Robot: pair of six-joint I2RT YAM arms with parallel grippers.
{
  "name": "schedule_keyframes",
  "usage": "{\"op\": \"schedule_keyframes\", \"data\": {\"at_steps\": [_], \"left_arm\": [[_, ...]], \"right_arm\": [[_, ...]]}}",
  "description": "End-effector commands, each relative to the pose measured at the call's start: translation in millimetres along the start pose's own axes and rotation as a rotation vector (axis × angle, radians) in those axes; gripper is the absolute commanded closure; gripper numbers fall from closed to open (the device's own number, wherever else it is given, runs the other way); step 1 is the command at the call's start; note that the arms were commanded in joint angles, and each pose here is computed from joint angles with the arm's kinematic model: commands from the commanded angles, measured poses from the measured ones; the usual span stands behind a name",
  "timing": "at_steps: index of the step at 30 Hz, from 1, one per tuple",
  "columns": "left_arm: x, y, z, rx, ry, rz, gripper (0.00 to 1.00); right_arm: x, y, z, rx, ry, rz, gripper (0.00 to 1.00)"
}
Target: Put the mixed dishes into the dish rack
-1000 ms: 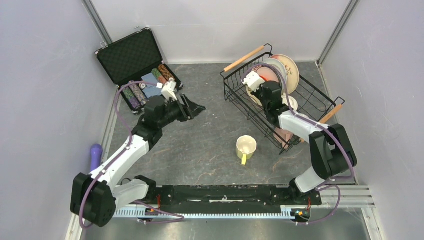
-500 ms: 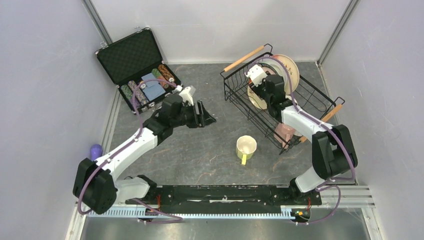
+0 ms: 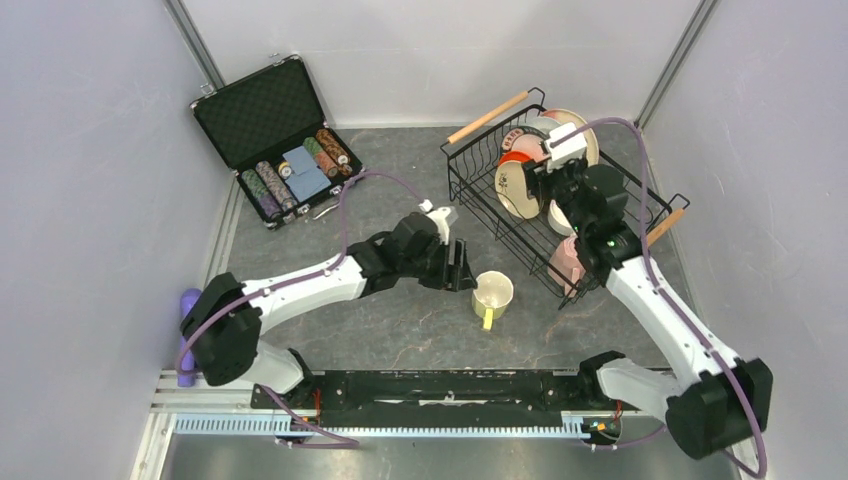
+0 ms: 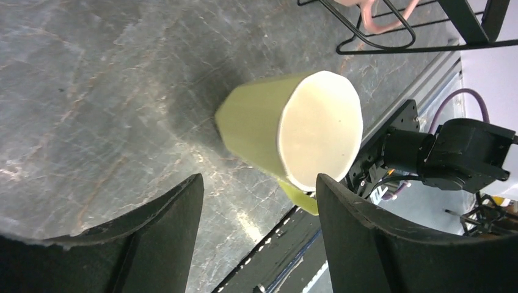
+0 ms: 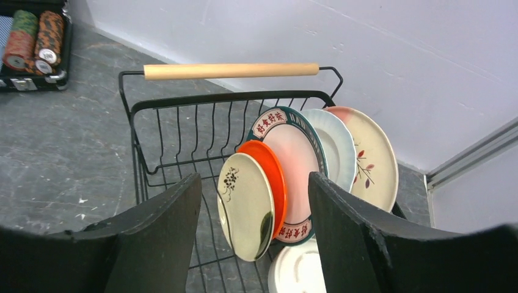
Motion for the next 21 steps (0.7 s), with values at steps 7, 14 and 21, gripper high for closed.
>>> {"op": "schedule_keyframes", "data": {"at_steps": [7, 14, 21], "left_arm": [[-20.6, -13.2, -5.8, -0.076, 0.007, -0.169, 0.34], [-41.2, 0.0, 6.5, -0.116, 0.056, -0.278, 0.40], [-55.4, -1.3, 14.4, -0.108, 0.079, -0.212, 0.82]], "right_arm": [[49.7, 0.3, -10.0, -0.065, -0.024, -0.013, 0.29], [61.1, 4.3, -16.0, -0.088, -0.051, -0.040, 0.29], [65.4, 3.9, -7.7, -0.094, 0.000, -0.033, 0.29]]}}
Point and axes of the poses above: each gripper's point midway between its finger pads, its own x axis back along the fingers, its own y axis along the line the jaws close on, z = x × y, the point moved 2 cm from there along x, back along the fingers, and after that the axes turned 9 degrees about x, right-handed, at the moved point
